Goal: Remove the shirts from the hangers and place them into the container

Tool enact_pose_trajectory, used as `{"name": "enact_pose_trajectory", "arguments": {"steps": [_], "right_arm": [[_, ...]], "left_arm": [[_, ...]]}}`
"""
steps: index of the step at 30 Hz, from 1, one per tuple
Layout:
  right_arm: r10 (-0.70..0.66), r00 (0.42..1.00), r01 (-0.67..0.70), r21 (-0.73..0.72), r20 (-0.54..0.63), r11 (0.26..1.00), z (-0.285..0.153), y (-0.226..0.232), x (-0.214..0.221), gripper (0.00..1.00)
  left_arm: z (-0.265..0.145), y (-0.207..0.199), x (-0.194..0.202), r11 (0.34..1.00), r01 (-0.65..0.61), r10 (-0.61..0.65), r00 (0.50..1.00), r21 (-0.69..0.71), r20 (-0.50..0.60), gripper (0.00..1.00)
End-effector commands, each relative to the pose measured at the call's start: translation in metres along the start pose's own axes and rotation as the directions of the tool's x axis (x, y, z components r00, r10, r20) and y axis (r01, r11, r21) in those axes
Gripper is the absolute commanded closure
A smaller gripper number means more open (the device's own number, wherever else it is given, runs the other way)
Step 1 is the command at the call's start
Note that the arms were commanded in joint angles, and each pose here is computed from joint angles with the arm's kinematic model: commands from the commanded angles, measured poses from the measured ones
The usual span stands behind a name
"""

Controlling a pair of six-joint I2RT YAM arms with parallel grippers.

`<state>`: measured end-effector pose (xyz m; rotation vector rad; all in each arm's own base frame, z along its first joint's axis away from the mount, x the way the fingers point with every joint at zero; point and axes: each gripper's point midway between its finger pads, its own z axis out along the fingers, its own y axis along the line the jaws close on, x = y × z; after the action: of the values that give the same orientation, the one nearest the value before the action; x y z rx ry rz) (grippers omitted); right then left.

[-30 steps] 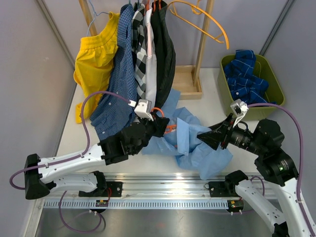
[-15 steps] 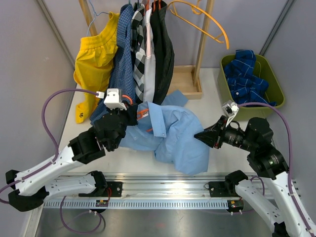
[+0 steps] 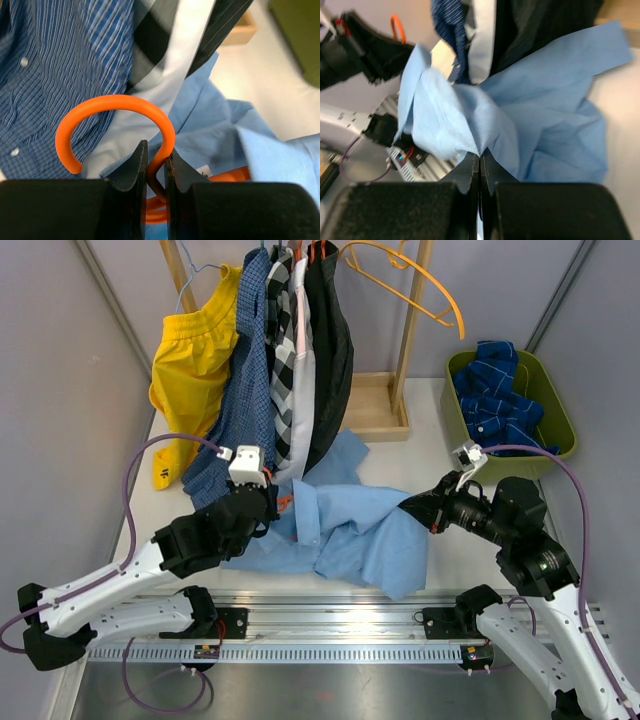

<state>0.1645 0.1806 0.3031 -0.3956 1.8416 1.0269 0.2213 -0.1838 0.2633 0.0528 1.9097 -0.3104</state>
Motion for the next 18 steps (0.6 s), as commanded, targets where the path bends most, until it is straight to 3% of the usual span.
{"name": "enact_pose_trajectory", "arguments": {"steps": [1, 5, 9, 13, 18], "right_arm": [[-0.065, 0.984, 0.037, 0.171, 0.164, 0.985, -0.009, -0.023, -0.035, 1.0], [-0.062, 0.96, -0.043, 0.364, 0.272, 0.931, -0.025, -0.054, -0.052, 1.0], [-0.104, 0.895, -0.174, 0.554, 0.434, 0.814, -0.062, -0.089, -0.071, 1.0], [-0.123, 0.828, -0.299, 0.616, 0.547, 0.729, -0.092, -0.105, -0.078, 1.0], [-0.142, 0.793, -0.412, 0.694, 0.592, 0.591, -0.118, -0.127, -0.072, 1.0]], "left_arm": [[-0.007, 0.033, 0.018, 0.995, -0.002, 0.001, 1.0, -0.099, -0.013, 1.0], [-0.013, 0.05, 0.029, 0.991, 0.001, -0.005, 1.0, -0.136, -0.029, 1.0], [-0.017, 0.063, 0.042, 0.984, -0.014, 0.002, 0.998, -0.178, -0.068, 1.0], [-0.018, 0.065, 0.045, 0.983, -0.011, -0.004, 0.997, -0.185, -0.08, 1.0], [-0.019, 0.065, 0.044, 0.982, -0.014, -0.001, 0.997, -0.187, -0.08, 1.0]]}}
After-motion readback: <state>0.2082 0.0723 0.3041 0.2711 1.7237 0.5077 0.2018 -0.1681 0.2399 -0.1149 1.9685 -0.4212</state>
